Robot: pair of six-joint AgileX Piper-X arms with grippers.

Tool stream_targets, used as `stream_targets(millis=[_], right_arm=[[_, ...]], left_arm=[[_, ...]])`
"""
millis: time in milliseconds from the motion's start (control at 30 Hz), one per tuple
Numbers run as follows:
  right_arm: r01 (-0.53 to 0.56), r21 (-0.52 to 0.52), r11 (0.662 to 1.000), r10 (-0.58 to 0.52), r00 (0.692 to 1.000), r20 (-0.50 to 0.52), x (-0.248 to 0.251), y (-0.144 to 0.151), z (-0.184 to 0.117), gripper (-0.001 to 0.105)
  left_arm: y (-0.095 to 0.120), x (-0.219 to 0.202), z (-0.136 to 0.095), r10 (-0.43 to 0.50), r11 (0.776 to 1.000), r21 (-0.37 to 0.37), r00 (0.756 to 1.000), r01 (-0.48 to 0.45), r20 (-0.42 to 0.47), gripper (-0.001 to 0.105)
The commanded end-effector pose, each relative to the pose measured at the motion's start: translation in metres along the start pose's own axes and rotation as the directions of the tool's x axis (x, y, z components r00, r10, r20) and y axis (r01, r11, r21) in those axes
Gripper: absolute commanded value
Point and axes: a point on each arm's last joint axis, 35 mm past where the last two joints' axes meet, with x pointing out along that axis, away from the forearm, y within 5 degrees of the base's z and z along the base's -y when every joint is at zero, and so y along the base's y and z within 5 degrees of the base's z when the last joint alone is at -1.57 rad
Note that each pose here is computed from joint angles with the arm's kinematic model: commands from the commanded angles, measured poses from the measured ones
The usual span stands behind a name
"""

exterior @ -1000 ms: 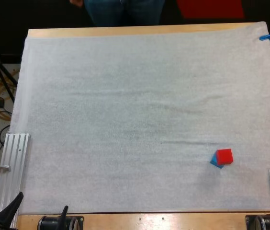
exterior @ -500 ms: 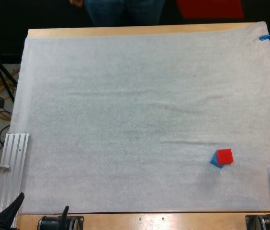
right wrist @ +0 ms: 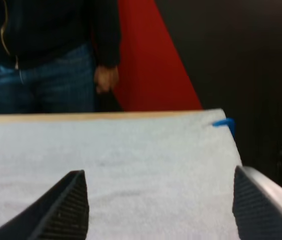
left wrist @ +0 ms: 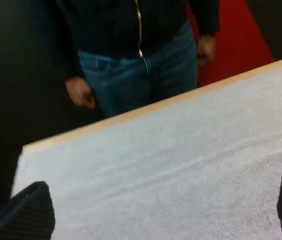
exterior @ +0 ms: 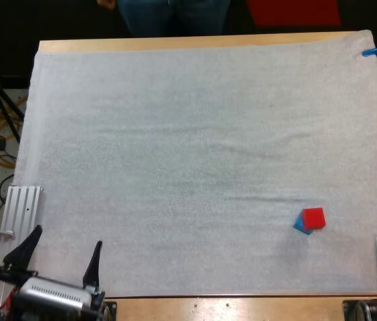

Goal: Stack red cube on blue cube

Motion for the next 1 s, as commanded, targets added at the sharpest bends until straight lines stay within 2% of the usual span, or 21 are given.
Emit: stream_targets(millis=[0,167,433,533,600,667,967], right_arm=[[-0.014,-0.017,1.0,0.014,1.0,-0.016,0.008,0.001,-0.002,0.061],[-0.034,-0.013,0.999,0.033,0.997,-0.077,0.023,0.005,-0.016,0.061],[-0.065,-0.004,0.998,0.063,0.983,-0.174,0.045,0.012,-0.042,0.061],[-0.078,0.0,0.997,0.077,0.974,-0.215,0.051,0.015,-0.052,0.061],[-0.089,0.005,0.996,0.087,0.963,-0.255,0.056,0.017,-0.061,0.061],[-0.084,0.003,0.996,0.082,0.965,-0.25,0.058,0.017,-0.062,0.061],[-0.056,-0.004,0.998,0.053,0.966,-0.255,0.059,0.016,-0.063,0.061]], left_arm=[[0.002,0.008,0.001,0.008,1.0,-0.026,1.0,-0.008,0.007,0.087],[0.005,0.028,-0.012,0.008,1.0,-0.028,1.0,-0.008,-0.005,0.087],[0.009,0.046,-0.033,0.008,0.999,-0.041,0.997,-0.011,-0.083,0.087],[0.01,0.053,-0.044,0.007,0.999,-0.049,0.991,-0.013,-0.132,0.087],[0.01,0.056,-0.055,0.005,0.998,-0.06,0.981,-0.017,-0.196,0.087],[0.011,0.057,-0.062,0.003,0.998,-0.067,0.971,-0.02,-0.238,0.087],[0.011,0.058,-0.062,0.004,0.998,-0.066,0.972,-0.02,-0.235,0.087]])
